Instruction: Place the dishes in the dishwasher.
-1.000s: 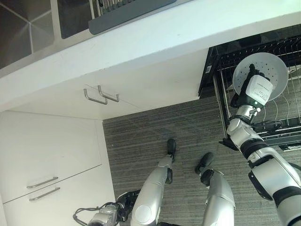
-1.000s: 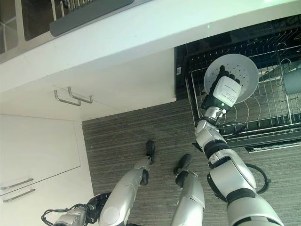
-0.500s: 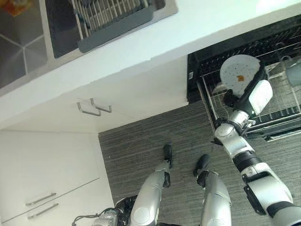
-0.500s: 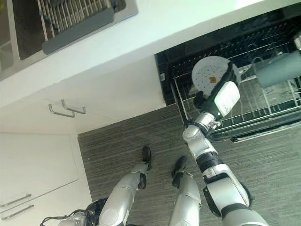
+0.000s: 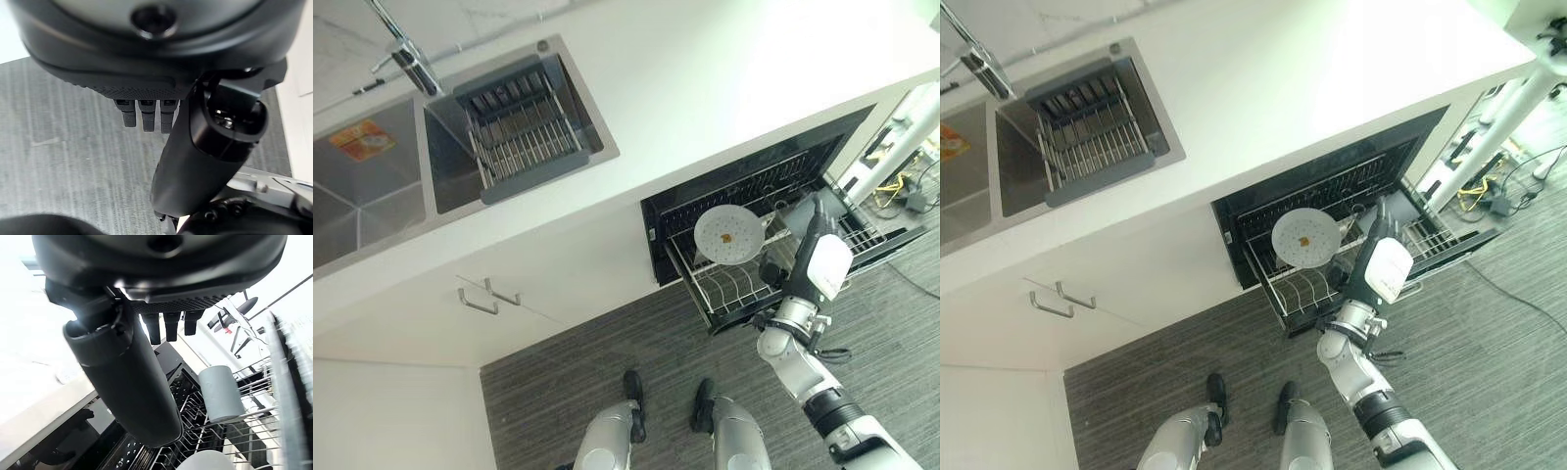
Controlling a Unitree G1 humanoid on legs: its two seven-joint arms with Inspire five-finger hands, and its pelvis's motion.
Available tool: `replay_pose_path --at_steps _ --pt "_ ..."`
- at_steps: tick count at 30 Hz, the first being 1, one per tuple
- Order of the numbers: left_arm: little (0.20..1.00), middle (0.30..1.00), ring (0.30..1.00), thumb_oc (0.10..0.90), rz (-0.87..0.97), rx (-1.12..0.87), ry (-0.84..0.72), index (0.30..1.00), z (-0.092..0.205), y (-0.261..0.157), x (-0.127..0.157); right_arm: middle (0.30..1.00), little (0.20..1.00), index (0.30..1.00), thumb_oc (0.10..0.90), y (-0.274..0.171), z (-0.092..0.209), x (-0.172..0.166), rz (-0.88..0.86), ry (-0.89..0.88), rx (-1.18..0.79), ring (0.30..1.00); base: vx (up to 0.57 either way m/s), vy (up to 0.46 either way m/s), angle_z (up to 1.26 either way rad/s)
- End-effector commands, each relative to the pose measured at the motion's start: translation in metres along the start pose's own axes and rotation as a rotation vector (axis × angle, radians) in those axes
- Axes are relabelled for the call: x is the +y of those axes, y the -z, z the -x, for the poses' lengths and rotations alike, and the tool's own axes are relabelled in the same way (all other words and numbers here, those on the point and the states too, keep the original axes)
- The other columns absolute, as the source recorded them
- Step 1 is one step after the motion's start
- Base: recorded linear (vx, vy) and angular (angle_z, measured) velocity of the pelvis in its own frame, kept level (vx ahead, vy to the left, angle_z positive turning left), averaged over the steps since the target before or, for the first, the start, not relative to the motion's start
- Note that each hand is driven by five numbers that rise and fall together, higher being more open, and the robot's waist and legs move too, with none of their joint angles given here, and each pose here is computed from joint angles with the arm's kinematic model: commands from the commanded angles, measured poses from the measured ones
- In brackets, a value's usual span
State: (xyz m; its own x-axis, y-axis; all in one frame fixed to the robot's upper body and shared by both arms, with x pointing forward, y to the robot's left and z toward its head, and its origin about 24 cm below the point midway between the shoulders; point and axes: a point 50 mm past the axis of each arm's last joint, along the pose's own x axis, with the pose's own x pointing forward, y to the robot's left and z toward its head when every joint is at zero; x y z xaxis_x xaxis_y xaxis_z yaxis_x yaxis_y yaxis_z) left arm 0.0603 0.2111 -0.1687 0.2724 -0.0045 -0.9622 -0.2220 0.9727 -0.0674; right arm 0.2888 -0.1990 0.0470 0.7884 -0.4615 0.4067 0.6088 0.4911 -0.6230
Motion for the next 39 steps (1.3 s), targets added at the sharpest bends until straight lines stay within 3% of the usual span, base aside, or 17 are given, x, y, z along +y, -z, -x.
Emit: replay_pose_path --at_steps 1,5,6,10,13,15,19,29,39 --pt "0.900 0.900 0.900 0.800 -0.035 -0.017 0.057 0.900 -0.003 0.003 -0.018 0.900 0.900 0.900 0.800 -0.056 -0.022 -0.028 -0.287 0.115 -0.242 0.900 0.00 -0.031 -0.04" --pt "0.900 0.900 0.900 0.800 -0.044 -0.001 0.042 0.900 -0.002 0.008 -0.015 0.900 0.900 0.900 0.800 -0.066 -0.019 -0.040 -0.527 0.073 -0.250 0.900 0.00 -0.017 -0.01" --pt "0.900 0.900 0.900 0.800 -0.051 0.005 0.037 0.900 -0.002 0.010 -0.014 0.900 0.900 0.900 0.800 -0.072 -0.018 -0.052 -0.633 0.124 -0.271 0.900 0.00 -0.031 -0.01" --pt "0.900 0.900 0.900 0.800 -0.086 0.033 0.019 0.900 0.000 0.020 -0.008 0.900 0.900 0.900 0.800 -0.051 -0.019 -0.090 -0.763 0.320 -0.226 0.900 -0.01 -0.021 -0.09" --pt "0.900 0.900 0.900 0.800 -0.097 0.042 0.018 0.900 0.001 0.020 -0.004 0.900 0.900 0.900 0.800 -0.034 -0.020 -0.100 -0.735 0.409 -0.175 0.900 0.01 -0.041 -0.24" --pt "0.900 0.900 0.900 0.800 -0.106 0.049 0.017 0.900 0.002 0.021 0.001 0.900 0.900 0.900 0.800 0.023 -0.019 -0.113 -0.687 0.561 0.077 0.900 0.04 -0.084 -0.17" --pt "0.900 0.900 0.900 0.800 -0.136 0.054 0.004 0.900 0.003 0.019 0.005 0.900 0.900 0.900 0.800 0.083 -0.006 -0.125 -0.589 0.690 0.344 0.900 0.05 -0.046 -0.06" --pt "0.900 0.900 0.900 0.800 -0.171 0.022 0.005 0.900 -0.001 0.001 0.002 0.900 0.900 0.900 0.800 0.144 0.029 -0.084 -0.776 0.513 0.761 0.900 0.05 0.006 0.08" --pt "0.900 0.900 0.900 0.800 -0.068 -0.223 0.115 0.900 -0.005 -0.055 -0.035 0.900 0.900 0.900 0.800 0.140 0.018 -0.033 -0.986 0.308 0.959 0.900 -0.01 0.069 0.27"
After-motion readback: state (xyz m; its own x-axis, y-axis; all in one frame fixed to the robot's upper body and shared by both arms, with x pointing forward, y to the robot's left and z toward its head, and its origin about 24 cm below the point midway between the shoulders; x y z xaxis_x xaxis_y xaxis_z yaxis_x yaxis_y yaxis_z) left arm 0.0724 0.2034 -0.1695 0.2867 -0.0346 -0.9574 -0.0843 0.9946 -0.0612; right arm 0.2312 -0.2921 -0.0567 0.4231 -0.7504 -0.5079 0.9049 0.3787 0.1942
